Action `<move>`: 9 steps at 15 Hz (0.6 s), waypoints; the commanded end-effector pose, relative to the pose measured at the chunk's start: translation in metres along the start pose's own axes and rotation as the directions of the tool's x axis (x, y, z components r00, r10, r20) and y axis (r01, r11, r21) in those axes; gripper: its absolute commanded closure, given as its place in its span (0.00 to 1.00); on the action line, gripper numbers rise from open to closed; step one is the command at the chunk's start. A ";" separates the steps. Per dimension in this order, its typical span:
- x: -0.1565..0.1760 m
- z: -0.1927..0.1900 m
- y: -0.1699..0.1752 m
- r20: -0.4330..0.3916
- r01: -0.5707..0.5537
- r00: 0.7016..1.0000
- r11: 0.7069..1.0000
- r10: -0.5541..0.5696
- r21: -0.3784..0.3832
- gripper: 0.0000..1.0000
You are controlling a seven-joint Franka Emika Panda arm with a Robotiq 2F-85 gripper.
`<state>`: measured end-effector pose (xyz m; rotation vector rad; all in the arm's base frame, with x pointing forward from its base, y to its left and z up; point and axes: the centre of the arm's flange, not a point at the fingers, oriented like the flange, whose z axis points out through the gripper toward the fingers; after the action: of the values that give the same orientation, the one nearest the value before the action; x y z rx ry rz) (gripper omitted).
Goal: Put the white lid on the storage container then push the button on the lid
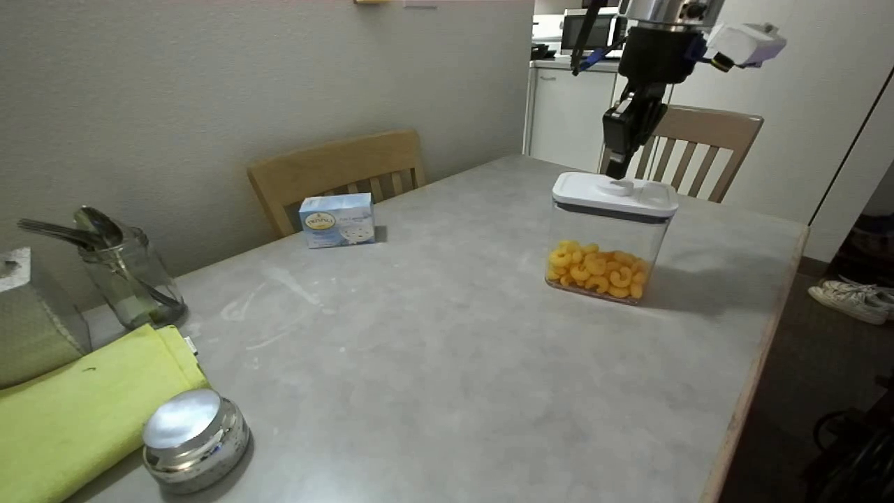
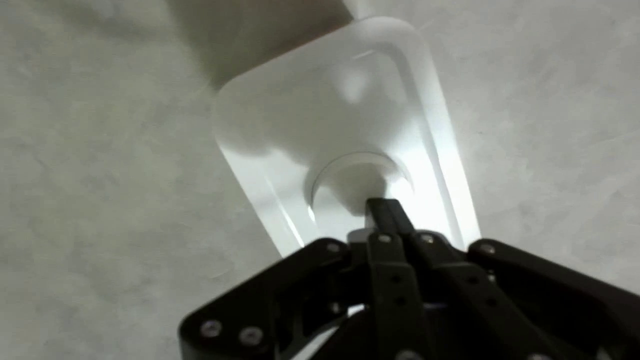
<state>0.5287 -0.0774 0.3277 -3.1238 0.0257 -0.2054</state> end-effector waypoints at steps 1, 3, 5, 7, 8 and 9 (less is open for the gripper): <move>0.013 -0.016 0.001 0.018 0.040 0.999 0.998 -0.039 -0.053 1.00; 0.017 -0.020 0.002 0.018 0.056 0.998 0.996 -0.054 -0.069 1.00; 0.018 -0.017 0.004 0.017 0.061 0.998 0.996 -0.060 -0.067 1.00; 0.015 -0.007 0.007 0.024 0.051 0.998 0.997 -0.050 -0.052 1.00; 0.013 0.000 0.009 0.030 0.047 0.999 0.998 -0.046 -0.043 1.00; 0.010 0.008 0.011 0.040 0.040 0.998 0.999 -0.038 -0.032 1.00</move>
<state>0.5412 -0.0799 0.3409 -3.1813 -0.0408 -0.1979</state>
